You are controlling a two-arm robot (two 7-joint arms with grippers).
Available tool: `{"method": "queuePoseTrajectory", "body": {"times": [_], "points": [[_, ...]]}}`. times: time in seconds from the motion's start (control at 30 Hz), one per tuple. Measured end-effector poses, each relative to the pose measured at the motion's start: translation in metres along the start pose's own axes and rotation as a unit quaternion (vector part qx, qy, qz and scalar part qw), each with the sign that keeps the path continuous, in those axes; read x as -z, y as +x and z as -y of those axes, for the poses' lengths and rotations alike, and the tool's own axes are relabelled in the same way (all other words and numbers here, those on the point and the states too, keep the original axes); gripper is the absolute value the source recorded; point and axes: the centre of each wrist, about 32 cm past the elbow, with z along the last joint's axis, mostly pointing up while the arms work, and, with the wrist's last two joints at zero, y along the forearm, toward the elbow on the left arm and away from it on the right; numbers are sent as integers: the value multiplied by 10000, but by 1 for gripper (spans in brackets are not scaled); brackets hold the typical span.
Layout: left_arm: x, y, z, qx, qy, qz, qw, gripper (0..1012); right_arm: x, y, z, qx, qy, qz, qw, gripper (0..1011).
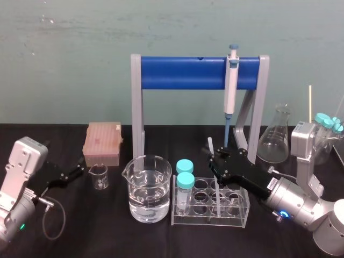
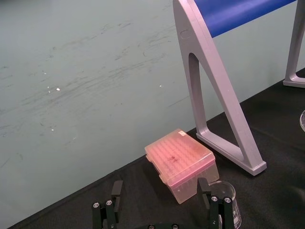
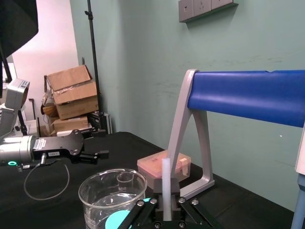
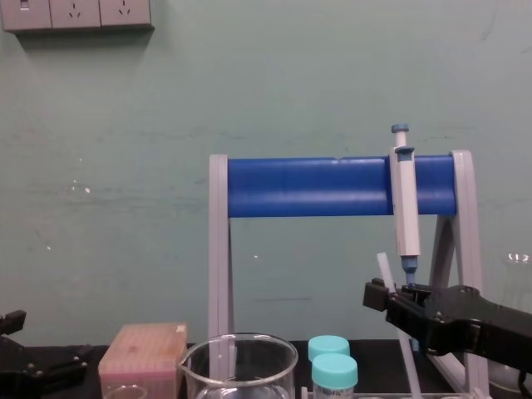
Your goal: Pick up the stirring rod with one hand, then place it down.
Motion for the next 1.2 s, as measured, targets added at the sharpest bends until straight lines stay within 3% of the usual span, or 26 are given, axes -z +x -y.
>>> {"method": "queuePoseTrajectory", "body": {"times": [0.27,0.33,0.43,0.67,0.93,1.1,1.2], "points": [[0,0,0,0,0,0,10000,1000,-1,0,2,2,8,-6,10000,283],[0,0,0,0,0,0,10000,1000,-1,0,3,3,11,-8,10000,393],[0,0,0,0,0,0,10000,1000,-1,0,3,4,12,-9,10000,451],[0,0,0,0,0,0,10000,1000,-1,-1,4,5,16,-11,10000,715],[0,0,0,0,0,0,10000,1000,-2,-1,4,5,17,-12,10000,932],[0,0,0,0,0,0,10000,1000,-11,3,5,21,20,4,10000,1000],[0,0,0,0,0,0,10000,1000,-103,43,34,359,68,153,9992,1000]]}}
